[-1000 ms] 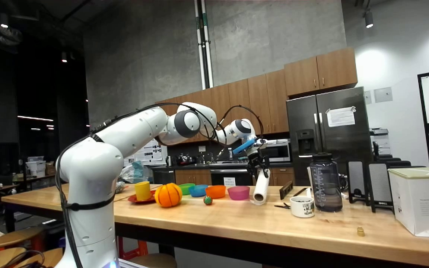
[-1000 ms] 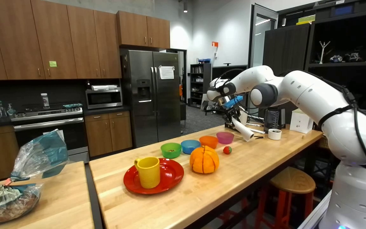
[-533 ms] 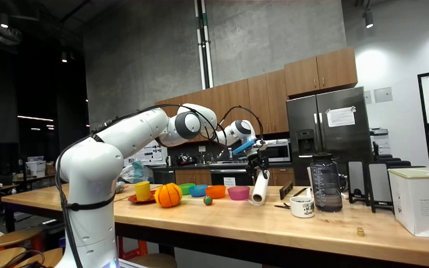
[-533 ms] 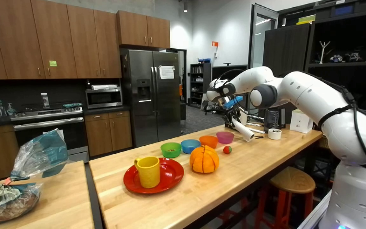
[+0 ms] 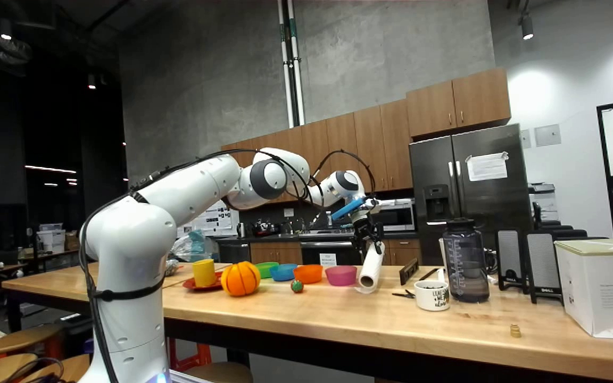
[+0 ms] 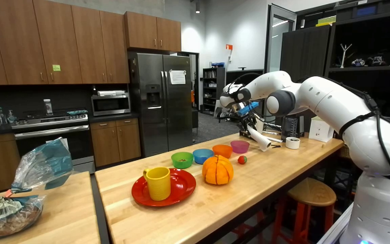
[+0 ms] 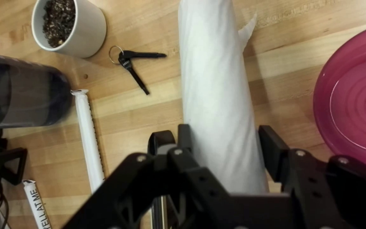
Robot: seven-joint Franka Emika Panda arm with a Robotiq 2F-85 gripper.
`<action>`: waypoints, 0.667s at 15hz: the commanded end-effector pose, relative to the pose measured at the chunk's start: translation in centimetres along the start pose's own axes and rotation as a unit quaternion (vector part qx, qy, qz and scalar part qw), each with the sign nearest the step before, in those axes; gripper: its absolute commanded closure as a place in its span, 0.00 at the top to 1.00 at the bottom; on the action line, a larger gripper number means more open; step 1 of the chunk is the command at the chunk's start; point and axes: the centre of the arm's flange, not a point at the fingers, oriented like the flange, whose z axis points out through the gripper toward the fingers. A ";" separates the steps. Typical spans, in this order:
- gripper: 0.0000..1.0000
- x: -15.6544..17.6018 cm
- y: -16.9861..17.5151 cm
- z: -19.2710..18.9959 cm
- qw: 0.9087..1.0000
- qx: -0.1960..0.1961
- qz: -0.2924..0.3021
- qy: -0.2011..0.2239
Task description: Move the roll of paper towel to the right
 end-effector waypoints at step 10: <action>1.00 -0.2 0.1 0.1 1.000 -0.001 -0.001 -0.005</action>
